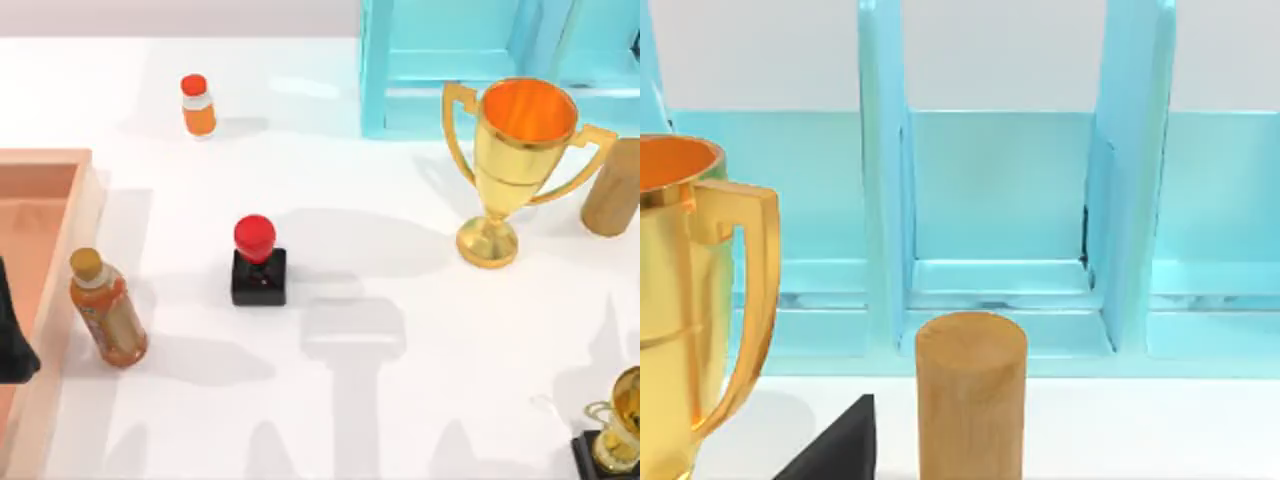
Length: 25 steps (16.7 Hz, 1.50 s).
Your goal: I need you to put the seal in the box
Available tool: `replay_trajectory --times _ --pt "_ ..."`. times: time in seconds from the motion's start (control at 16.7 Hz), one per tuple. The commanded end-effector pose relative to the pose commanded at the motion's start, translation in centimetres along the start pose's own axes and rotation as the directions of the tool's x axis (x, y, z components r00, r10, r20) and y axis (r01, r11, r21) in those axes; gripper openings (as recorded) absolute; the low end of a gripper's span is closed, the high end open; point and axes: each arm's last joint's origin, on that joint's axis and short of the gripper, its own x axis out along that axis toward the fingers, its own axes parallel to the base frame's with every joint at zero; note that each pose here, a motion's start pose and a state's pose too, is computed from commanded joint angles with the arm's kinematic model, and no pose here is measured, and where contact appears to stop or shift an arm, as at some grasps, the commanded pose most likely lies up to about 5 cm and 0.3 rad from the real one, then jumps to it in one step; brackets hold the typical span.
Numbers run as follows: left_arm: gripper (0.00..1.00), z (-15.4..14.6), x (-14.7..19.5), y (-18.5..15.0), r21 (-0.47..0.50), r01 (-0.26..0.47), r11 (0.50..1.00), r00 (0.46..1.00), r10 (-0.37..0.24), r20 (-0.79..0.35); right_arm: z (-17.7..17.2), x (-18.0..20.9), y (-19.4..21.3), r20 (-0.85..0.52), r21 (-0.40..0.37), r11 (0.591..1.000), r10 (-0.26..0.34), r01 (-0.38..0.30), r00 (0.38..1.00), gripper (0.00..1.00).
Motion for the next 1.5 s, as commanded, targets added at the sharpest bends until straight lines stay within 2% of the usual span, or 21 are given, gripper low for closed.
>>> replay_trajectory --times 0.18,0.36,0.6,0.84,1.08,1.32,1.5 --pt "1.0 0.2 0.0 0.0 -0.006 0.004 1.0 1.0 -0.004 -0.005 0.0 0.0 0.0 0.0 0.0 1.0 0.0 0.0 1.0 1.0" --pt "1.0 1.9 0.0 -0.4 -0.045 0.037 0.998 0.998 -0.039 -0.057 0.0 0.0 0.0 0.0 0.0 1.0 0.0 0.0 1.0 1.0" --pt "1.0 6.9 0.9 -1.1 -0.108 0.082 0.991 0.972 -0.104 -0.212 0.0 0.0 0.0 0.0 0.0 1.0 0.0 0.0 1.0 1.0" --pt "1.0 12.3 4.4 -2.4 -0.16 0.102 0.982 0.899 -0.159 -0.408 0.0 0.0 0.0 0.0 0.0 1.0 0.0 0.0 1.0 1.0" --pt "1.0 14.4 8.0 -4.2 -0.188 0.097 0.977 0.785 -0.191 -0.59 0.0 0.0 0.0 0.0 0.0 1.0 0.0 0.0 1.0 1.0" --pt "1.0 14.3 12.8 -6.8 -0.168 0.068 0.983 0.584 -0.176 -0.793 0.0 0.0 0.0 0.0 0.0 1.0 0.0 0.0 1.0 1.0" --pt "1.0 14.3 15.6 -9.0 -0.15 0.051 0.987 0.451 -0.157 -0.879 0.0 0.0 0.0 0.0 0.0 1.0 0.0 0.0 1.0 1.0"
